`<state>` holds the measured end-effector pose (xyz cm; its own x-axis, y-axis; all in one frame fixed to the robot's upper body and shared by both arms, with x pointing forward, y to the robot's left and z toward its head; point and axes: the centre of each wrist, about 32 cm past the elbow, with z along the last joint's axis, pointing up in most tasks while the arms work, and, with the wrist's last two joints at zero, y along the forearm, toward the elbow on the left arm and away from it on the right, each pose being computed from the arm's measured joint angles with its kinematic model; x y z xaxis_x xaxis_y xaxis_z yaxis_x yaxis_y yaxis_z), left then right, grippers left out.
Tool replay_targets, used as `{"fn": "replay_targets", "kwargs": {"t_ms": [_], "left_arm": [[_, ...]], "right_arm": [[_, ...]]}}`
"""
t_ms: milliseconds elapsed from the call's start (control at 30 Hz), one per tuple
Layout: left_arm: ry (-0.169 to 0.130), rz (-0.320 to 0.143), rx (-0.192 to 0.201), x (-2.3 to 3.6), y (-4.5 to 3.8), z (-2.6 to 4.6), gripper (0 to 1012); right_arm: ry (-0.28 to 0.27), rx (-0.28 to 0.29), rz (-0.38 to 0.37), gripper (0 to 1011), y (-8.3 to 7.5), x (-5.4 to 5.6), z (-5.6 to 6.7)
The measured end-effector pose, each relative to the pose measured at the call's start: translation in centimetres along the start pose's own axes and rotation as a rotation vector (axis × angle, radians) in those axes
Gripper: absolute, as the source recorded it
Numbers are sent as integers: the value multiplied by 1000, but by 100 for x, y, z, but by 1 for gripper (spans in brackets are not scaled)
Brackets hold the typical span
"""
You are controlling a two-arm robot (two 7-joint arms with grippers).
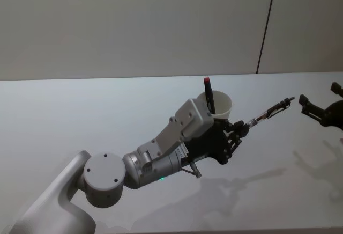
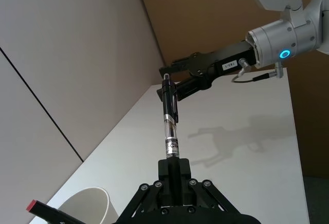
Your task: Place the pen into the pen holder.
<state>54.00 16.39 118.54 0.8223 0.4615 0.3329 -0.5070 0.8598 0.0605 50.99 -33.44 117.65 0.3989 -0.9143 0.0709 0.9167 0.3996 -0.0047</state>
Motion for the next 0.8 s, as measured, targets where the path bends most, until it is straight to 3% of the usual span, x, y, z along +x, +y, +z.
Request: {"fn": "replay_targets", "kwargs": {"t_ms": [367, 800], "left_arm": [[0, -1, 0, 2, -1, 0, 127], [0, -1, 0, 1, 0, 0, 127]], "right_arm": [[114, 6, 122, 1002, -136, 129, -35], [210, 15, 280, 1002, -258, 233, -57]]}}
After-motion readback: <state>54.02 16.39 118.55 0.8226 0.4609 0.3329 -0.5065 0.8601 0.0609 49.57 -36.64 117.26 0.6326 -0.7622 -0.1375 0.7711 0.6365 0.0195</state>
